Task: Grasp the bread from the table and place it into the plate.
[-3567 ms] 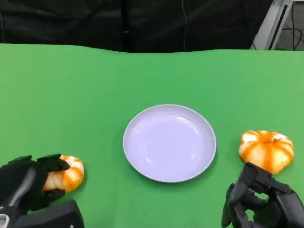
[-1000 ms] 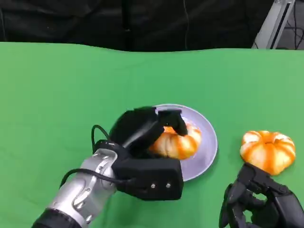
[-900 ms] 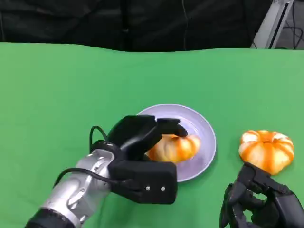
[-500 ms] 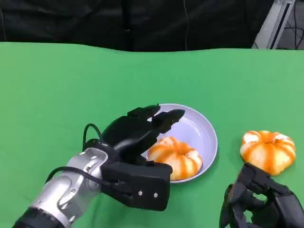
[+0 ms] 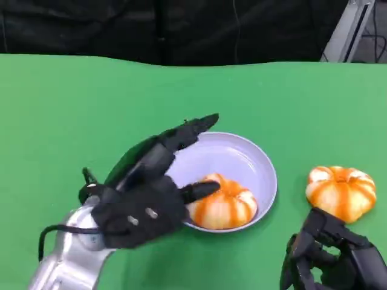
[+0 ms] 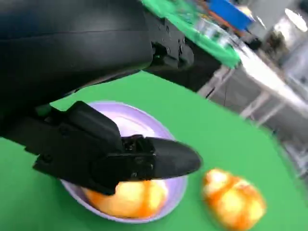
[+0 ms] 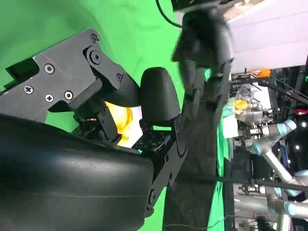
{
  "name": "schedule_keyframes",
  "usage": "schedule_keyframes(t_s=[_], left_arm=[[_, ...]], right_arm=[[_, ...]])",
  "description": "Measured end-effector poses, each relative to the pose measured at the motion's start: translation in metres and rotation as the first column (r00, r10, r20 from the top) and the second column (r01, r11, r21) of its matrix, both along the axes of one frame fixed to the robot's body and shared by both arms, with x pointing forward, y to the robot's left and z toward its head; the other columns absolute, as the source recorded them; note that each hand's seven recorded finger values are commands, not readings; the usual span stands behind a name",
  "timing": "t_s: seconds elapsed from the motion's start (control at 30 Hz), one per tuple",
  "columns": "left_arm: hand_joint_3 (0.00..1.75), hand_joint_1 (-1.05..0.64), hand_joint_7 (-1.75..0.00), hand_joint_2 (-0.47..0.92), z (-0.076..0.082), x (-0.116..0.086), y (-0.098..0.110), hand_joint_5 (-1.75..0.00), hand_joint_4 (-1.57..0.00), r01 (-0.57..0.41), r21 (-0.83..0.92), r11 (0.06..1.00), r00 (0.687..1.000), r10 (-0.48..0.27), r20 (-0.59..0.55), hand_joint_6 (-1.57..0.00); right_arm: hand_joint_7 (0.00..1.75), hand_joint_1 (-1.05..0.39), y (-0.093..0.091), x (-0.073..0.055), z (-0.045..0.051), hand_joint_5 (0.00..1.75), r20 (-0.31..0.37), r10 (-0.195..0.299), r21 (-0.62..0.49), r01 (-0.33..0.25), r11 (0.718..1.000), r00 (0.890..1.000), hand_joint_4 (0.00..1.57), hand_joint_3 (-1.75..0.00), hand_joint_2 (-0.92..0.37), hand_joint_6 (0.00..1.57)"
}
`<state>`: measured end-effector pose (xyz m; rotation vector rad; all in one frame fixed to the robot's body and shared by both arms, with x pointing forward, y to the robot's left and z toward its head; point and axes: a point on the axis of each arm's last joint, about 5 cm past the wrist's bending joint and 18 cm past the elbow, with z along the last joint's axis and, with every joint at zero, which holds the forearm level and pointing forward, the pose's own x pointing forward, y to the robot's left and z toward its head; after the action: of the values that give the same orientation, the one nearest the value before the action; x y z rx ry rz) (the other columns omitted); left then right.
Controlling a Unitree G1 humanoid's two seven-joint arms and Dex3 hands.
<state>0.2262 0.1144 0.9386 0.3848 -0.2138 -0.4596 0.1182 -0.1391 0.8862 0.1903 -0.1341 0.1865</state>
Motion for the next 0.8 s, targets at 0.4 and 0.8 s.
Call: schedule_keyframes(t_s=[0.4,0.8], left_arm=[[1.24,-0.12,-1.58,0.58,-0.007,-0.054,0.073,-1.67,-0.85,-0.108,-0.589,0.801,0.930,-0.128,-0.344,-0.76],[1.15,-0.14,-1.75,0.62,-0.047,-0.122,0.123,-1.75,-0.83,-0.289,-0.629,0.722,0.849,-0.111,-0.517,-0.69]], right_arm=[[1.69,-0.12,0.001,0.002,0.0008,1.75,0.002,0.003,0.000,-0.003,1.000,1.000,0.85,-1.23,-0.56,0.68],[1.68,-0.13,-0.004,0.001,0.0001,1.75,-0.002,0.004,-0.005,-0.004,1.000,1.000,0.85,-1.26,-0.54,0.69]])
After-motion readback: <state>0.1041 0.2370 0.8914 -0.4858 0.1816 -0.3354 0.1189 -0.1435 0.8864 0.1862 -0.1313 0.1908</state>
